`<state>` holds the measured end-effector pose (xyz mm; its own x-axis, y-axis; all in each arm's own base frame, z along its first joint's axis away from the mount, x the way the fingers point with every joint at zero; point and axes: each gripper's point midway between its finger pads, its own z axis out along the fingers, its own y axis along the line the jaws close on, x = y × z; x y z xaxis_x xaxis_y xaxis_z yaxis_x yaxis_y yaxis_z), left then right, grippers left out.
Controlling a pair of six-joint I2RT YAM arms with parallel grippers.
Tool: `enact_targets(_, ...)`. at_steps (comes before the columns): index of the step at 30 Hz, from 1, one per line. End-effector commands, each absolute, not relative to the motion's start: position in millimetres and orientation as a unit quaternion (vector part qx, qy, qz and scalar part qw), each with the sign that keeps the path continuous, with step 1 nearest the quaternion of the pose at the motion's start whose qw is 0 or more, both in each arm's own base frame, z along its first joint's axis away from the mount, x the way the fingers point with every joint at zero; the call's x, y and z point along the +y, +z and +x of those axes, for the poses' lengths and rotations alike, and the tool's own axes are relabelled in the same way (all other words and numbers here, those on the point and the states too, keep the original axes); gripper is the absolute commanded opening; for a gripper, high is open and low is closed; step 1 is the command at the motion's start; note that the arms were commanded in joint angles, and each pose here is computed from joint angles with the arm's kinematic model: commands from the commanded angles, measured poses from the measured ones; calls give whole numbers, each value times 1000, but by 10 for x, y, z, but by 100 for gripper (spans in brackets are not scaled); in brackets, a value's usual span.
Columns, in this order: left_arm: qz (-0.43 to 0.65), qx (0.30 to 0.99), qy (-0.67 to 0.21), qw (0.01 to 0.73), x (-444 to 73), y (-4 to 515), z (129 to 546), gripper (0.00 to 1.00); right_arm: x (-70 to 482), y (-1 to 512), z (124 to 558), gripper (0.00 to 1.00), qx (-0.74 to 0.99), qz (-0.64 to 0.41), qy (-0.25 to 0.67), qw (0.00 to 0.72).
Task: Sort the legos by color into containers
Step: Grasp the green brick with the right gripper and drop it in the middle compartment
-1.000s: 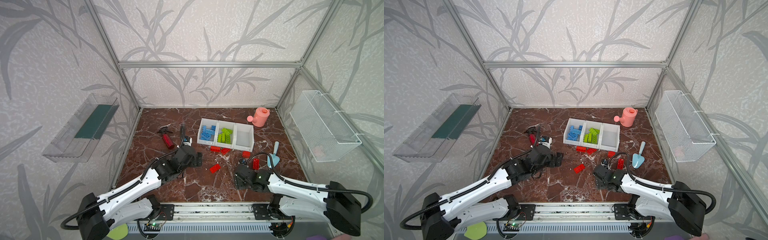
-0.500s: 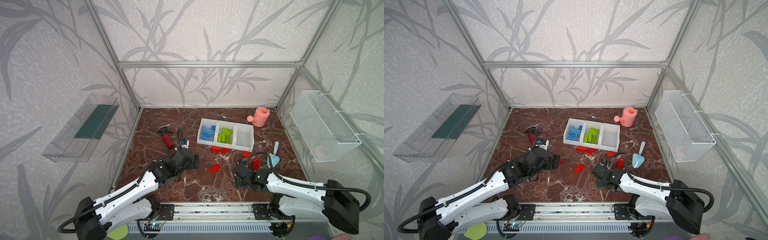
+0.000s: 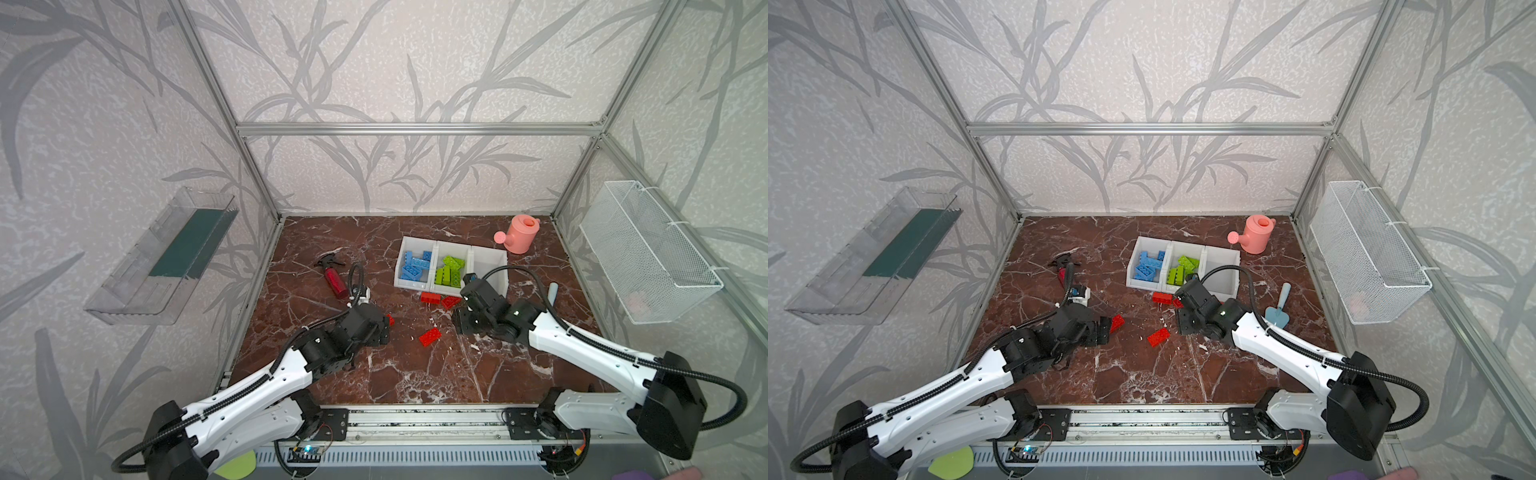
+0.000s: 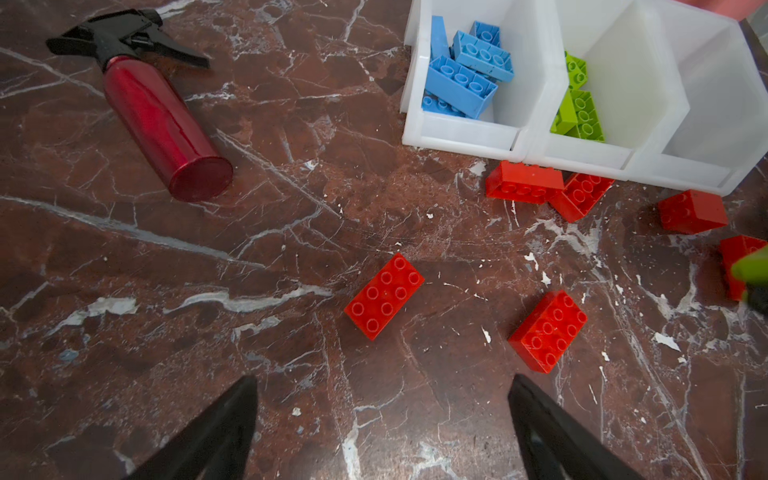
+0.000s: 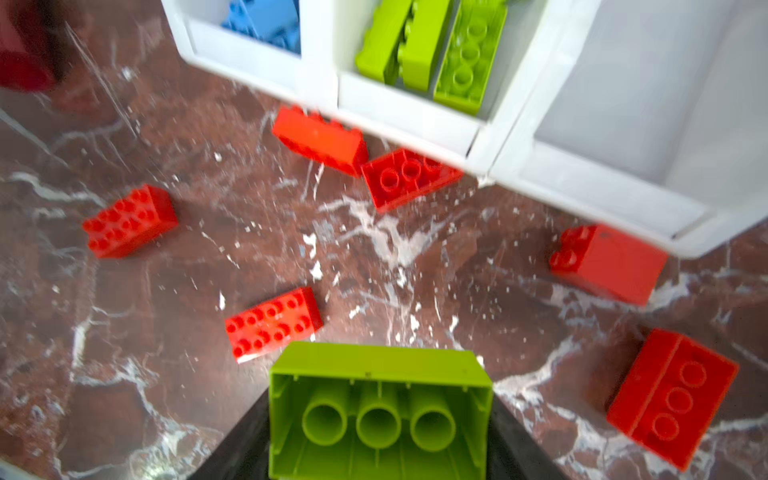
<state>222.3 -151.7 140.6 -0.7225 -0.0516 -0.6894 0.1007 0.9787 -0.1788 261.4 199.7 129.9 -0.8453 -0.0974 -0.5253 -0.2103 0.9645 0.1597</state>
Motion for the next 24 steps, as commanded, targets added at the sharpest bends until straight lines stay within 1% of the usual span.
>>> enact_targets(1, -5, 924, -88, 371, -1393, 1337, 2174, 94, 2039, 1393, 2846, 59, 953, -95, 115, 265)
enact_targets(6, -8, 927, -87, 366, -1361, 1235, 2138, 94, 2085, 1477, 3293, 59, 952, -84, 119, 269)
enact_targets(10, -9, 930, -76, 360, -1319, 1137, 2122, 94, 2076, 1428, 3637, 59, 957, -72, 121, 252)
enact_targets(13, -11, 932, -73, 354, -1311, 1073, 2104, 94, 2081, 1419, 3841, 59, 958, -68, 119, 253)
enact_targets(15, -12, 933, -73, 351, -1310, 1046, 2098, 94, 2073, 1306, 3954, 59, 962, -66, 109, 242)
enact_targets(21, -12, 935, -66, 348, -1286, 985, 2089, 94, 2078, 1238, 4192, 60, 965, -60, 107, 233)
enact_targets(23, -11, 935, -65, 349, -1286, 981, 2092, 94, 2081, 1229, 4238, 61, 965, -59, 105, 234)
enact_targets(24, -11, 935, -64, 349, -1283, 976, 2097, 94, 2086, 1221, 4250, 64, 965, -59, 104, 233)
